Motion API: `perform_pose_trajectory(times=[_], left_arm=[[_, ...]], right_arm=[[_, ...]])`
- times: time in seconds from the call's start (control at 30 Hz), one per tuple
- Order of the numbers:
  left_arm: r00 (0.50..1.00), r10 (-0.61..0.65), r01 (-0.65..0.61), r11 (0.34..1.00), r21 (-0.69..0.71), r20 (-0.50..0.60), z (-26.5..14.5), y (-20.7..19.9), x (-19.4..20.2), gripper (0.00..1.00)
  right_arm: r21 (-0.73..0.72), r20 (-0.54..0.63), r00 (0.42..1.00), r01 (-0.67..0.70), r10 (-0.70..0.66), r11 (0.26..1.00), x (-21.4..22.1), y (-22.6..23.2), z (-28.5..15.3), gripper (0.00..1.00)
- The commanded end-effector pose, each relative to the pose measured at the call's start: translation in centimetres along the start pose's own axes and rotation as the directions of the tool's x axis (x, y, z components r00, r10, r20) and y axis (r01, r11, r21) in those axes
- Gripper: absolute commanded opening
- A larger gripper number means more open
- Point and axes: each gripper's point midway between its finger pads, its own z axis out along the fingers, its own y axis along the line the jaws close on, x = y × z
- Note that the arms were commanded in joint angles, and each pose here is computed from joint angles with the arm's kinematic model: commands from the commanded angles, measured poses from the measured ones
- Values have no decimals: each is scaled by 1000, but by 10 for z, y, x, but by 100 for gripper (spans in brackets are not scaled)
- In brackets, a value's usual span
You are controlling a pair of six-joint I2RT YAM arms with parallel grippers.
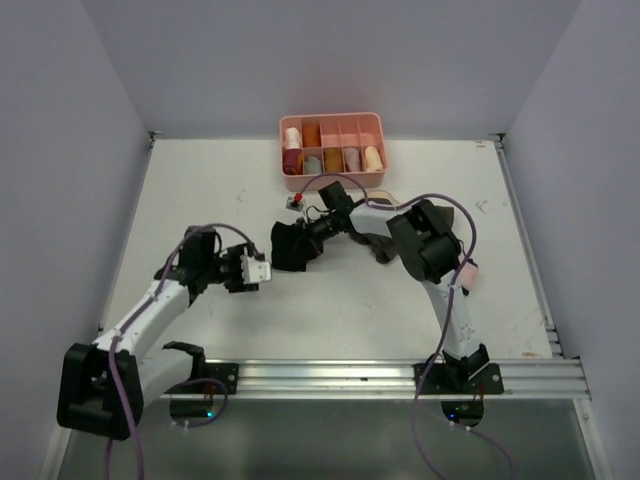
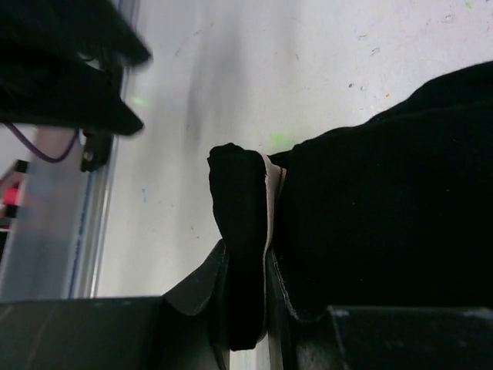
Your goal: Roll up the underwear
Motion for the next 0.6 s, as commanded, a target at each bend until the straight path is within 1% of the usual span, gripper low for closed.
perform_pose_trajectory(times=[0.0, 0.03, 0.07, 0.1, 0.17, 0.2, 0.27, 0.3, 0.33, 0.4, 0.57], left_arm=[[939, 344, -340, 934, -108, 13, 14, 0, -10, 65], [929, 370, -366, 925, -101, 20, 16, -5, -11, 65], [926, 377, -374, 924, -82, 25, 22, -12, -11, 66], [922, 385, -381, 920, -91, 31, 24, -9, -15, 66], [923, 383, -379, 923, -69, 42, 32, -11, -16, 66], [913, 404, -398, 912, -98, 50, 34, -4, -21, 66], [909, 415, -410, 908, -90, 45, 41, -8, -18, 66], [899, 435, -427, 896, -121, 49, 44, -2, -23, 66], [898, 437, -429, 895, -124, 51, 46, -3, -25, 66], [892, 448, -441, 891, -105, 55, 54, -6, -25, 66], [875, 482, -478, 876, -66, 49, 66, -17, -18, 66]], right_arm=[[-52, -24, 974, -227, 226, 972, 25, -5, 10, 0], [-56, -24, 961, -278, 277, 959, 25, -4, 10, 0], [-62, -16, 961, -275, 275, 959, 24, -5, 12, 0], [-67, -16, 952, -305, 305, 950, 26, -5, 13, 0], [-70, -13, 950, -312, 312, 948, 25, -6, 14, 0], [-71, -14, 947, -322, 322, 944, 26, -8, 14, 0], [-68, -20, 934, -356, 355, 932, 27, -12, 17, 0], [-63, -24, 929, -371, 370, 927, 27, -14, 18, 0], [-56, -52, 906, -424, 421, 904, 36, -15, 19, 0], [-51, -63, 909, -416, 413, 908, 33, -18, 19, 0], [-51, -87, 873, -485, 480, 873, 41, -20, 22, 0]])
